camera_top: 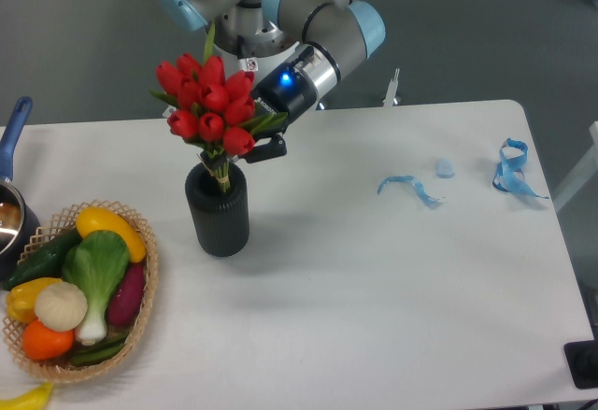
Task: Insert the flowers into the vase
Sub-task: 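Lower the tulip stems deeper into the black vase, then open the gripper to release the tulips in the vase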
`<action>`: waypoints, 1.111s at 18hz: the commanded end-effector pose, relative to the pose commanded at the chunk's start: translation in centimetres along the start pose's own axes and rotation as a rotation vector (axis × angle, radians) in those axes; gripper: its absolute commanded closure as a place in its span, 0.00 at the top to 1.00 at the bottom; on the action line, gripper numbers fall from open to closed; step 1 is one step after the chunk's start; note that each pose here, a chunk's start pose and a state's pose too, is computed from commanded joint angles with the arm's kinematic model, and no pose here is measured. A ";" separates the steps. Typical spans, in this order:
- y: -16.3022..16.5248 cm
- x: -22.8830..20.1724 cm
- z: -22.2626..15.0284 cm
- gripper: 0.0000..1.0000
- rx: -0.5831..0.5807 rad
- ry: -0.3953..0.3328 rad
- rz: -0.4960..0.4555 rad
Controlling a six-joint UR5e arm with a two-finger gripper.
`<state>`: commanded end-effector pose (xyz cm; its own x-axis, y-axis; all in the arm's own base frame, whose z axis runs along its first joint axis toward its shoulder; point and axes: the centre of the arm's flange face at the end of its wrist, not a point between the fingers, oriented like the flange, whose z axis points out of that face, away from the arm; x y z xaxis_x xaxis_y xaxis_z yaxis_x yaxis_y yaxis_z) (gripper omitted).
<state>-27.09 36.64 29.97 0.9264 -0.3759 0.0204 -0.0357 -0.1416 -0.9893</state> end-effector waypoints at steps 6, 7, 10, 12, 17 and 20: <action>1.0 0.1 0.7 0.49 -0.022 0.015 -0.018; 1.1 0.2 0.7 0.54 -0.022 0.015 -0.021; 1.1 0.2 0.7 0.64 -0.022 0.015 -0.024; 1.1 0.2 0.7 0.71 -0.022 0.015 -0.024; 1.5 0.5 0.7 1.00 -0.023 0.015 -0.033; 1.5 0.6 0.6 1.00 -0.022 0.014 -0.035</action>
<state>-26.38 36.76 28.38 0.9220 -0.3830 0.0568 -0.0121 -0.1753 -0.9844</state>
